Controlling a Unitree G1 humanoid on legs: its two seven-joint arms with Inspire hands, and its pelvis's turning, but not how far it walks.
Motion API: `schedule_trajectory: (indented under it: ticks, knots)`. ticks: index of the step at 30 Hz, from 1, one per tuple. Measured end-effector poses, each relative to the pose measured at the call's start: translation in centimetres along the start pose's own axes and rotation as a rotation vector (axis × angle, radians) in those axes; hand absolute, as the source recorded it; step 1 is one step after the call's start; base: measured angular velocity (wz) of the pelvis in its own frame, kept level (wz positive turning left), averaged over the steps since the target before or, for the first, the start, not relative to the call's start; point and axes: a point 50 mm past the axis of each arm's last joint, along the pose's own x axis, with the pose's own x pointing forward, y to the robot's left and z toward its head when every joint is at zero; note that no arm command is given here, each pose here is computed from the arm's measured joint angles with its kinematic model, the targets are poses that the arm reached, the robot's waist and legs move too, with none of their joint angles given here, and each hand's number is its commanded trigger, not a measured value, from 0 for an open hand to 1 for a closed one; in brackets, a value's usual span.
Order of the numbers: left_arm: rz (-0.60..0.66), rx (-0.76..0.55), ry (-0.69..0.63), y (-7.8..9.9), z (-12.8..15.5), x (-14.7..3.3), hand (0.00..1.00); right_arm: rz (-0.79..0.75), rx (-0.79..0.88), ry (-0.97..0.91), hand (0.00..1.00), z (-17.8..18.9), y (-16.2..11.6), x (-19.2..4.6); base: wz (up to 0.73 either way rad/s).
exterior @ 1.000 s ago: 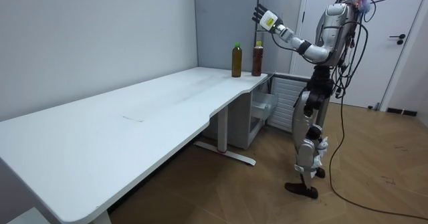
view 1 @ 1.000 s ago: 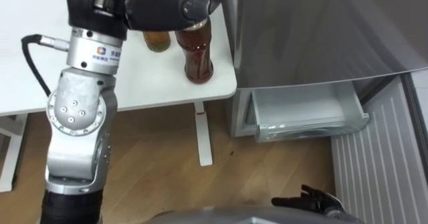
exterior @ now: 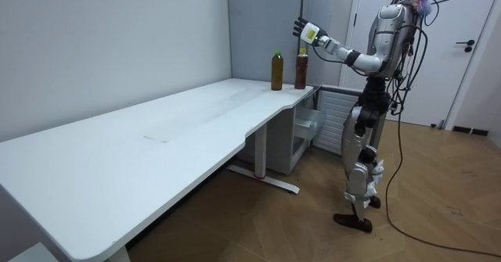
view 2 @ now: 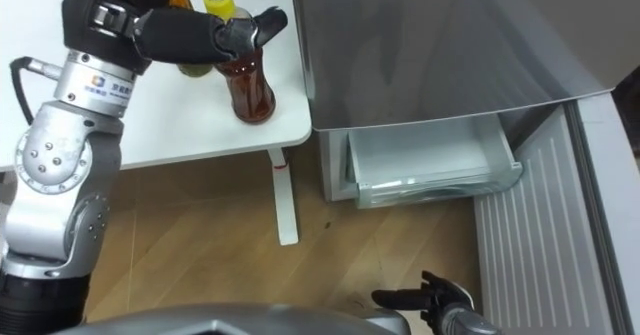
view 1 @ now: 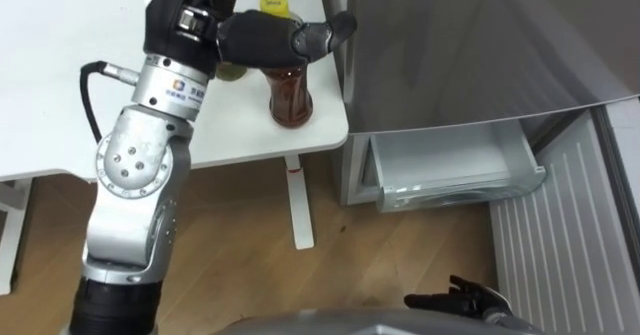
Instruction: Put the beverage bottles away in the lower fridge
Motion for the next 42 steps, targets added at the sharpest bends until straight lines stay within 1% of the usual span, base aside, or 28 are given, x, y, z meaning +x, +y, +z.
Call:
schedule_trajectory:
  ticks: [7,13,16,42]
  knots:
    - [-0.029,-0.003,0.005,-0.44,-0.09,-0.02,0.00,0.001,0.001,-0.001,0.00,-0.01,0.00,0.00,0.00]
    - [-0.029,-0.002,0.016,-0.46,-0.26,-0.25,0.00,0.003,0.001,-0.002,0.00,-0.04,-0.02,-0.02,0.00]
    - [-0.032,0.038,0.022,-0.48,-0.29,-0.26,0.00,0.009,0.001,-0.002,0.00,-0.06,0.01,-0.02,0.00]
    - [-0.022,0.054,0.031,-0.57,-0.45,-0.35,0.00,0.010,0.003,0.000,0.00,-0.34,0.05,-0.07,0.00]
